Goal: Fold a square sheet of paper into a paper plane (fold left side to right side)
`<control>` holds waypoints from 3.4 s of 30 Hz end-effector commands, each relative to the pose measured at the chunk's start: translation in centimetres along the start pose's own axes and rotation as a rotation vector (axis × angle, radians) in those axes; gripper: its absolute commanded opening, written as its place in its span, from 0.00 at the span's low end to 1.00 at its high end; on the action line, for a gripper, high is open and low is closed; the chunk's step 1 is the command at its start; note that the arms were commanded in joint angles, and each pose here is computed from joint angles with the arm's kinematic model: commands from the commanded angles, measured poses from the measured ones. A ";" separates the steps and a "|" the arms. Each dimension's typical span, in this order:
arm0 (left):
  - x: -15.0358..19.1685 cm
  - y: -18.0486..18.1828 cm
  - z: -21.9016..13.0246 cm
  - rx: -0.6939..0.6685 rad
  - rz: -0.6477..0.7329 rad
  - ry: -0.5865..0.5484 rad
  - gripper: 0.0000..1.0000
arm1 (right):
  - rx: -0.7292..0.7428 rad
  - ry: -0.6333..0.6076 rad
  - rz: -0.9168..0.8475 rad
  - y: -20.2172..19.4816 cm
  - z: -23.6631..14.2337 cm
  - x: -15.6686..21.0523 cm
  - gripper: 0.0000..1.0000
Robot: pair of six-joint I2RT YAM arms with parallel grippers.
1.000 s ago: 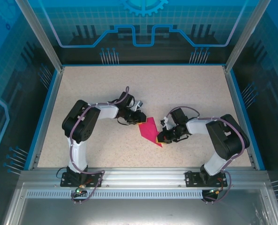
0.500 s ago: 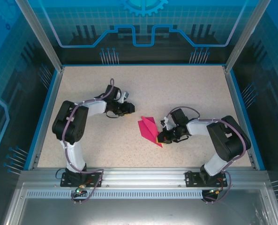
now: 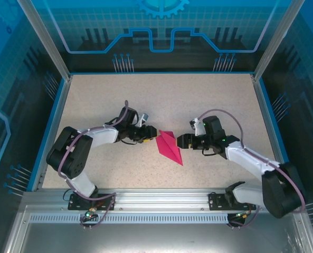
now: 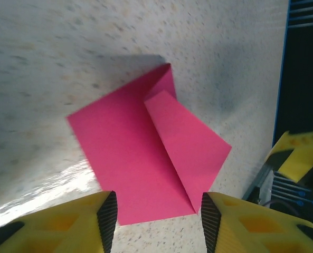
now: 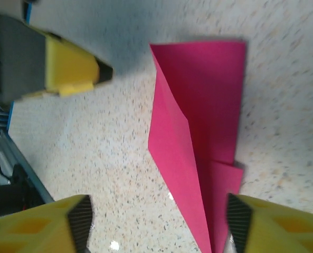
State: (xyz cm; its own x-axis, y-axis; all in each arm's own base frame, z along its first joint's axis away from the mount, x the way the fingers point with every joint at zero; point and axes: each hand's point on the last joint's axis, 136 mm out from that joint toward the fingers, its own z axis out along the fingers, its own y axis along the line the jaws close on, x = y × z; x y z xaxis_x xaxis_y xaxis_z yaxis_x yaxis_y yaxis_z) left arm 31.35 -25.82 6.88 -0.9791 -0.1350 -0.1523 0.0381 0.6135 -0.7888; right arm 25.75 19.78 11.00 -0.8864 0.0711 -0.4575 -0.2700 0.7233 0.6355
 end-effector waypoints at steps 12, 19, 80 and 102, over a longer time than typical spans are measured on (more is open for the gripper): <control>-0.4 -1.7 5.7 0.072 -0.009 0.088 0.47 | -0.082 -0.360 -0.039 1.2 -7.3 -3.1 0.99; -1.4 -3.2 6.5 0.113 0.021 0.091 0.28 | -0.059 -0.439 -0.080 1.0 -8.6 -2.6 0.99; -5.4 -21.4 -11.7 0.447 0.447 -0.223 0.15 | -0.625 -0.143 -0.116 13.3 -7.7 -9.5 0.20; -3.7 -11.1 -20.1 -0.178 0.425 -0.611 0.77 | 0.979 0.062 -0.652 1.7 -8.4 -8.8 0.06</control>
State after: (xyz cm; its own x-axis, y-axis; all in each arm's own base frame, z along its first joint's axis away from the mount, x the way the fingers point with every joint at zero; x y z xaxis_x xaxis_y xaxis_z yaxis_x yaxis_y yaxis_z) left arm 30.33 -19.55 30.39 -0.6191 -0.2219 -0.7533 0.4247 0.7123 -0.5588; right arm 29.65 20.69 23.48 -0.6784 -0.3139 -0.6642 -0.4309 0.9023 0.0138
